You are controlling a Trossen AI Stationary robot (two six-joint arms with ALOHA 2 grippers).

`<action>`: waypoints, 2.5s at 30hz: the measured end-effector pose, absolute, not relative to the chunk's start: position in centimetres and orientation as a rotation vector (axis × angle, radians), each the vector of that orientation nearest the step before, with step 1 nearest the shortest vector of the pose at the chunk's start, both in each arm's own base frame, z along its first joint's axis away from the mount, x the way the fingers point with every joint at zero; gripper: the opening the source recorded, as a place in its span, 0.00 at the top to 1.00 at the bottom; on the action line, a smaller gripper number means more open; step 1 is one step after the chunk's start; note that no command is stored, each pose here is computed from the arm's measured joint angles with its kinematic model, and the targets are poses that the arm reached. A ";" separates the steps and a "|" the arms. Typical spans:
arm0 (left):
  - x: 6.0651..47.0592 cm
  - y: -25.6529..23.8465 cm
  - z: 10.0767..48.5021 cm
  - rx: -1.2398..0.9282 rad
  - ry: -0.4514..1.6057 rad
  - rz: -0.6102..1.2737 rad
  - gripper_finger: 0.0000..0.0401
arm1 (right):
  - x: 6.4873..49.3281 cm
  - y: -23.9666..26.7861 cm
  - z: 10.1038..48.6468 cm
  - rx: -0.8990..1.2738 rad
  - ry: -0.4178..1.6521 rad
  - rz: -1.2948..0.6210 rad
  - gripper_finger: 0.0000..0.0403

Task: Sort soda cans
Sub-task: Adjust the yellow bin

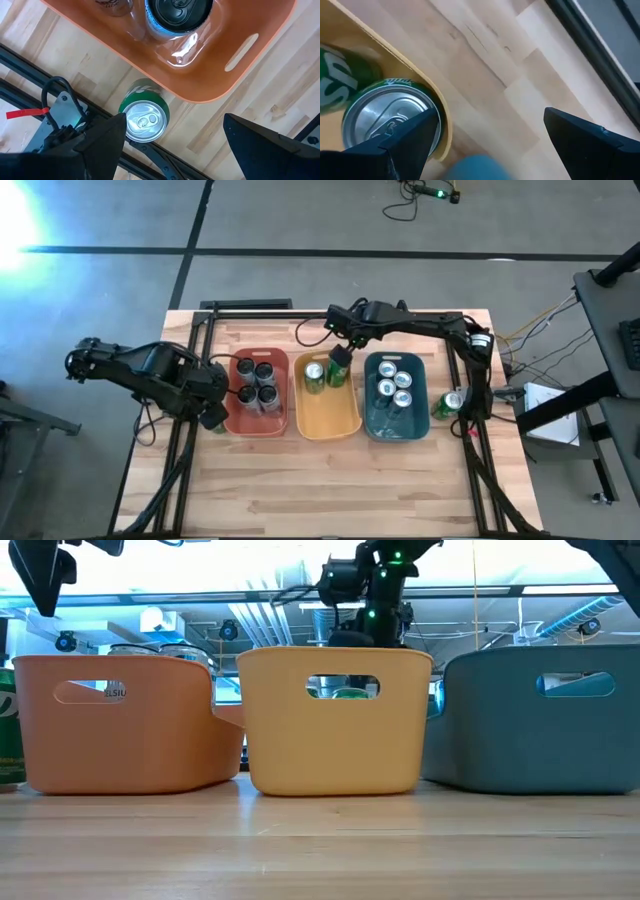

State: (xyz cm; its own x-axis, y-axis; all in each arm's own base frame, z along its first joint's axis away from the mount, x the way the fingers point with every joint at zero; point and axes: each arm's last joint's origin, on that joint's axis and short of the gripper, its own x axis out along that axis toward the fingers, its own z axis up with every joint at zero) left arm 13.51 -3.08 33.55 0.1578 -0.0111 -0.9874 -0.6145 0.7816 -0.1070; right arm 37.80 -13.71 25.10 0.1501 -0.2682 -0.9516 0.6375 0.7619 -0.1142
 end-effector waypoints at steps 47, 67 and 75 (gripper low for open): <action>13.4 -3.1 33.6 -0.544 1.361 0.444 0.21 | 37.2 -14.9 23.6 0.414 1.348 -0.713 0.10; 12.7 -5.0 33.7 -0.635 1.497 0.236 0.21 | 34.2 2.9 33.6 -0.047 1.089 0.112 0.10; 13.0 -5.8 33.3 -0.563 1.532 0.191 0.21 | 34.6 9.7 28.1 -0.204 1.144 0.220 0.10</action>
